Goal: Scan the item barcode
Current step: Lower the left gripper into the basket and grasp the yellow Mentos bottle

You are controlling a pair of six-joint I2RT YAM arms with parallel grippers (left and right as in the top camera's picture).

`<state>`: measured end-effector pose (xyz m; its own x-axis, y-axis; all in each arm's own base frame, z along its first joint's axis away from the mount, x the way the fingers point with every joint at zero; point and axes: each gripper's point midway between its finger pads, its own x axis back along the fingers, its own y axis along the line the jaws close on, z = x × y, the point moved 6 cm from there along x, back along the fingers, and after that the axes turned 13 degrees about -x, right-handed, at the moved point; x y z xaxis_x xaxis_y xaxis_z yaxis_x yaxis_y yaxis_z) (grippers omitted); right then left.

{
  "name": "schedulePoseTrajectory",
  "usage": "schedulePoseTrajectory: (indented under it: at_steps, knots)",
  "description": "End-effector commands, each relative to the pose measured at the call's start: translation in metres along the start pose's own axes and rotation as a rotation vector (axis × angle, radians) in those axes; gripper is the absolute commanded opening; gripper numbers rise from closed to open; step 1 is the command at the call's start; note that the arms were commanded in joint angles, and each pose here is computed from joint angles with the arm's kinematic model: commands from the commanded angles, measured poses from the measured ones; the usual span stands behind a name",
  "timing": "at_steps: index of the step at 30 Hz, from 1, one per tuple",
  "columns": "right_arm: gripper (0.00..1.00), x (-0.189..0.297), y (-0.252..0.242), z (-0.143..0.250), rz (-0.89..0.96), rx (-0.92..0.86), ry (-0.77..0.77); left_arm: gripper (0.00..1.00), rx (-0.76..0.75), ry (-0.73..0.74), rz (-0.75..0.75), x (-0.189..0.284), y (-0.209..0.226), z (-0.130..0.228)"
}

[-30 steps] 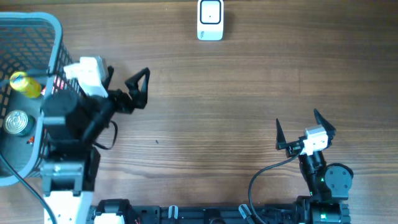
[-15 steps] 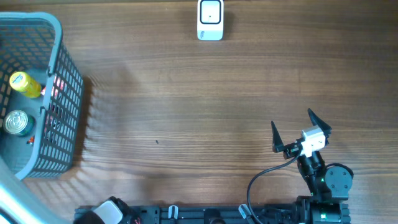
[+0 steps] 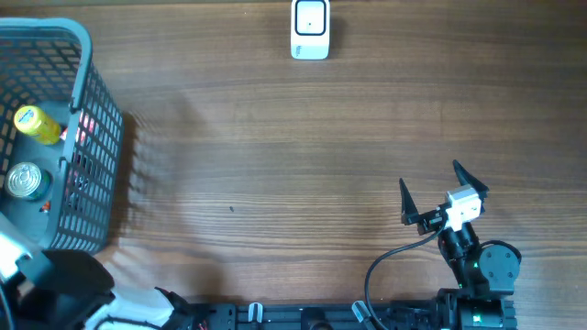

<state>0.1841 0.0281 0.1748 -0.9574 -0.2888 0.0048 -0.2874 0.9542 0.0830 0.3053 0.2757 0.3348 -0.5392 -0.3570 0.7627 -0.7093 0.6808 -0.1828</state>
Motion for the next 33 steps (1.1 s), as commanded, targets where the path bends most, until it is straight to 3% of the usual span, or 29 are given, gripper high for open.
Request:
schedulePoseTrajectory:
  at_steps: [1,11,21,33]
  knots:
    - [1.0,0.0,0.003,0.001,-0.02,-0.018,0.003,1.0,-0.049,0.049,-0.022,-0.03,0.005,0.003]
    - [1.0,-0.003,0.001,0.008,-0.013,-0.031,0.045,1.0,-0.101,0.085,0.0,-0.113,0.002,0.049]
    - [1.0,-0.003,0.0,0.01,-0.012,-0.035,0.055,1.0,-0.112,0.03,-0.06,-0.147,0.014,0.069]
    - [1.0,-0.004,0.0,0.012,-0.011,-0.04,0.07,1.0,-0.11,0.139,-0.056,-0.224,0.018,0.106]
